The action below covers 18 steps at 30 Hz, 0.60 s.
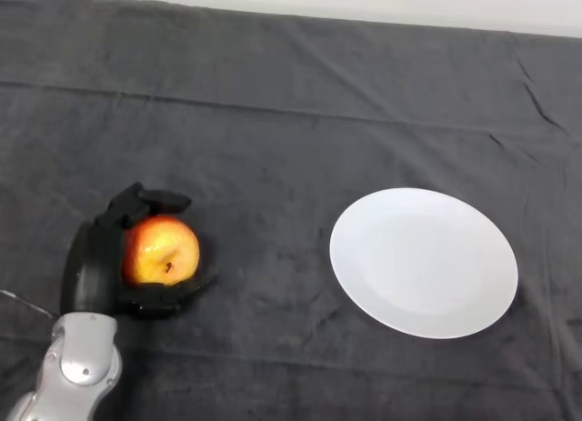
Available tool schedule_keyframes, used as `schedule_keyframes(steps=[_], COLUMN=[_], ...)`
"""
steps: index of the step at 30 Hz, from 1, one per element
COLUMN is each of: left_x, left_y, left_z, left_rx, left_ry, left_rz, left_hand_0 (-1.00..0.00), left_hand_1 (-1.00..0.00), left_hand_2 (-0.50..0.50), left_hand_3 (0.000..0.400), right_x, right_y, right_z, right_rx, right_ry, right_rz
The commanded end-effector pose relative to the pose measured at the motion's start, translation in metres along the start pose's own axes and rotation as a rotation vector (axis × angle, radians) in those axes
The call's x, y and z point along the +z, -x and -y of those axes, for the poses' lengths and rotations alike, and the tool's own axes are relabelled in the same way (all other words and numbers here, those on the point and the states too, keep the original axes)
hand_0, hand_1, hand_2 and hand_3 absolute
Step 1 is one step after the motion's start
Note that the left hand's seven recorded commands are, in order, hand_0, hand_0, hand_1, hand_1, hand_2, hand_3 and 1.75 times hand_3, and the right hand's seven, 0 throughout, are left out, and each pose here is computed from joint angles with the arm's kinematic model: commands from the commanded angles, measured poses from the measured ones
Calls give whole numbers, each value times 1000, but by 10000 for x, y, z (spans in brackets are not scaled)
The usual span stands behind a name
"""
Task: Move the apple to the plate
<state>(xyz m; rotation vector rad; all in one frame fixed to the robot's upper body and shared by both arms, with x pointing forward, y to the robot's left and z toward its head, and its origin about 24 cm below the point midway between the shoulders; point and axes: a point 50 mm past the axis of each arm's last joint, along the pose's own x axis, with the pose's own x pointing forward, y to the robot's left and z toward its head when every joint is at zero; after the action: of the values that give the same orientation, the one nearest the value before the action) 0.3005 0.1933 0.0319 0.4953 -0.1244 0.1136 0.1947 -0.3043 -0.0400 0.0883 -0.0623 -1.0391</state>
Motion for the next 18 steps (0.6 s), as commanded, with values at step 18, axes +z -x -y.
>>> schedule_keyframes(steps=[18], left_x=[837], left_y=[-320], left_z=[439], left_rx=[-96], left_ry=[-8], left_rz=[294], left_hand_0=[-1000], left_hand_1=[-1000], left_hand_2=[0], left_hand_3=[400], right_x=[-418], right_y=[512], right_z=[333], right_rx=[-35], right_ry=[103], right_rz=[-234])
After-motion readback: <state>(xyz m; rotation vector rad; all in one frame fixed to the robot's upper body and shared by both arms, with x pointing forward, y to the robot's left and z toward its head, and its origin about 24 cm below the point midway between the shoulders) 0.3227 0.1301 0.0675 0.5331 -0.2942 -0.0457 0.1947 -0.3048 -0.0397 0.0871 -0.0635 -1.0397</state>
